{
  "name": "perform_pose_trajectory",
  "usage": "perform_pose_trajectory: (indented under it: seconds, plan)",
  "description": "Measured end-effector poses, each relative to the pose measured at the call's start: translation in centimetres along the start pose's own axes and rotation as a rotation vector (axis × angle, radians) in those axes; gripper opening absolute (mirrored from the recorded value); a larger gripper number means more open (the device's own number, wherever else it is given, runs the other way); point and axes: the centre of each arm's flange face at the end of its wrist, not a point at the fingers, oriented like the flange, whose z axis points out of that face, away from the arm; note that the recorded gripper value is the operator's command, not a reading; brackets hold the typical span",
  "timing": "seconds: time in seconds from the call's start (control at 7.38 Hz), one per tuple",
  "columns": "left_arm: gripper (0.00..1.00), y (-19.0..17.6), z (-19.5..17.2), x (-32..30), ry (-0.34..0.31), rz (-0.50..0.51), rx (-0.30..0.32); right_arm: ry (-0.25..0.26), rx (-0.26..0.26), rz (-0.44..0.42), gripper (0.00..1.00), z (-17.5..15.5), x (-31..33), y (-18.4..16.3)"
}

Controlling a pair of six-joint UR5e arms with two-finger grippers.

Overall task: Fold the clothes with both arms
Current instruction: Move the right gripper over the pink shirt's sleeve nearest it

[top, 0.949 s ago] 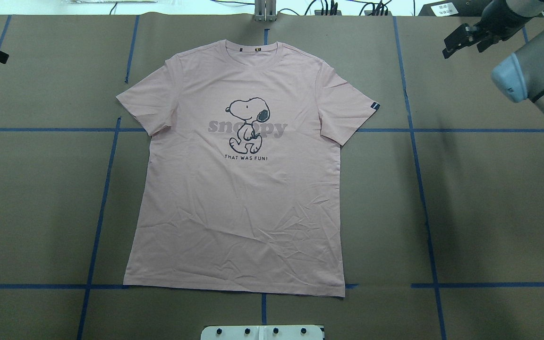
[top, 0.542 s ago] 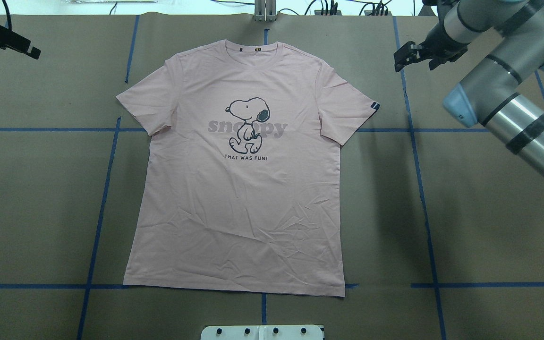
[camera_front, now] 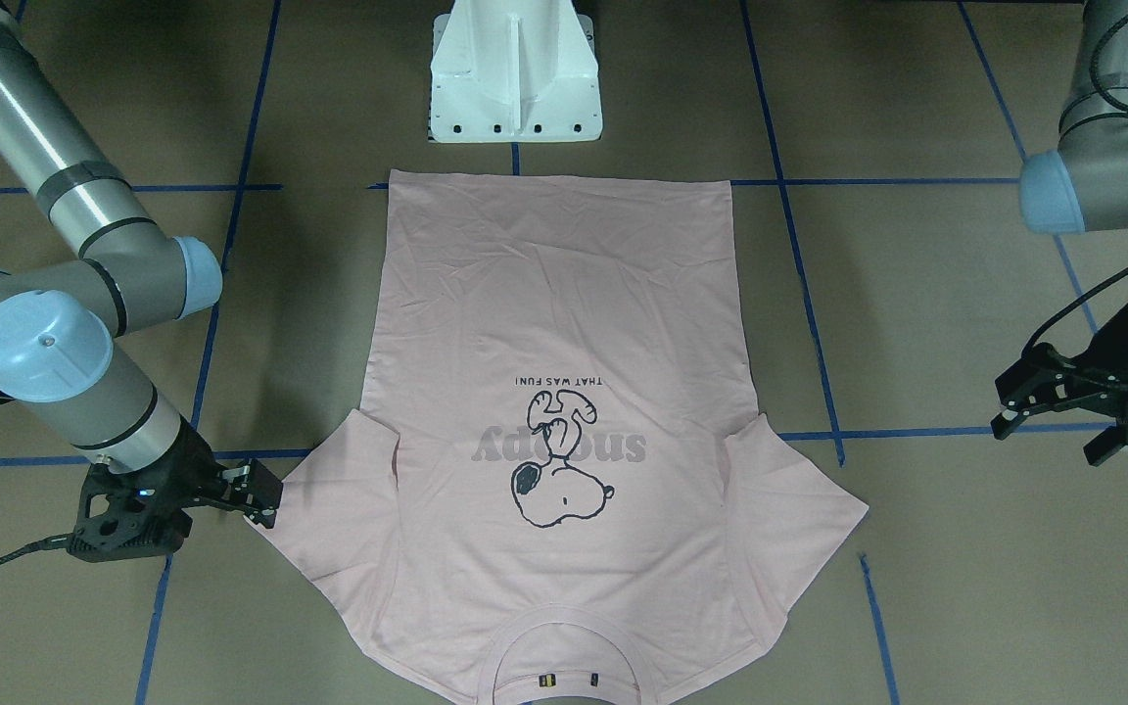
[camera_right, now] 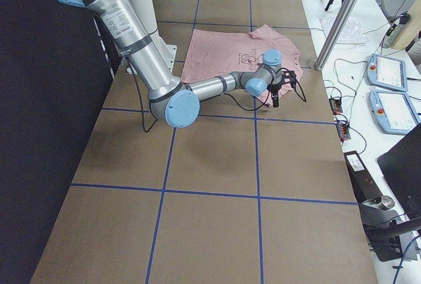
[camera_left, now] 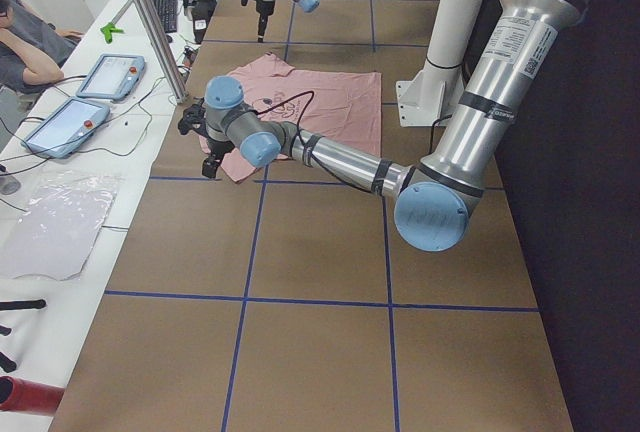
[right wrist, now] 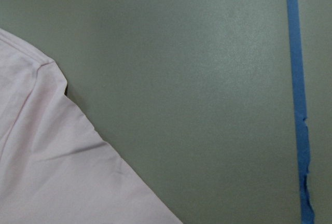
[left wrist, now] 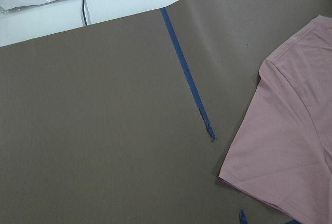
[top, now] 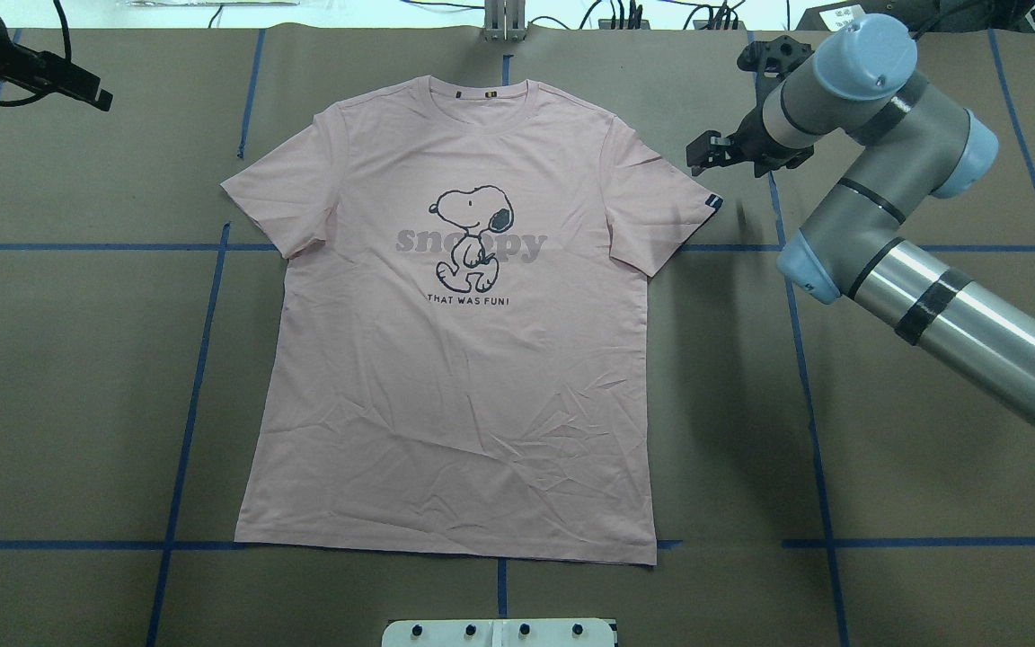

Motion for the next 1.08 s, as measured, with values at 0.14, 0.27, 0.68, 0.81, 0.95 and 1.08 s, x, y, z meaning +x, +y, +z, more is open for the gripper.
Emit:
perform_pose_trajectory:
  seconds: [0.14, 0.27, 0.68, 0.81, 0.95, 1.08]
  plan:
    - [1.0, 0.0, -0.1, 0.2, 0.001, -0.002, 0.003, 0.011, 0.001, 0.003, 0.98, 0.9, -0.7, 0.9]
    - [1.0, 0.0, -0.1, 0.2, 0.002, -0.002, 0.005, 0.021, 0.003, 0.008, 0.94, 1.5, -1.0, 1.4]
    - [1.0, -0.1, -0.2, 0.3, 0.006, 0.004, 0.013, 0.047, -0.006, 0.013, 0.78, 2.8, -0.2, 1.7]
    - [1.0, 0.0, -0.1, 0.2, 0.006, 0.004, 0.013, 0.05, -0.008, 0.013, 0.73, 2.9, -0.1, 1.7]
    - [1.0, 0.0, -0.1, 0.2, 0.006, 0.004, 0.013, 0.051, -0.008, 0.012, 0.7, 3.0, 0.0, 1.7]
    - [1.0, 0.0, -0.1, 0.2, 0.006, 0.004, 0.013, 0.051, -0.009, 0.01, 0.47, 3.0, 0.0, 1.7]
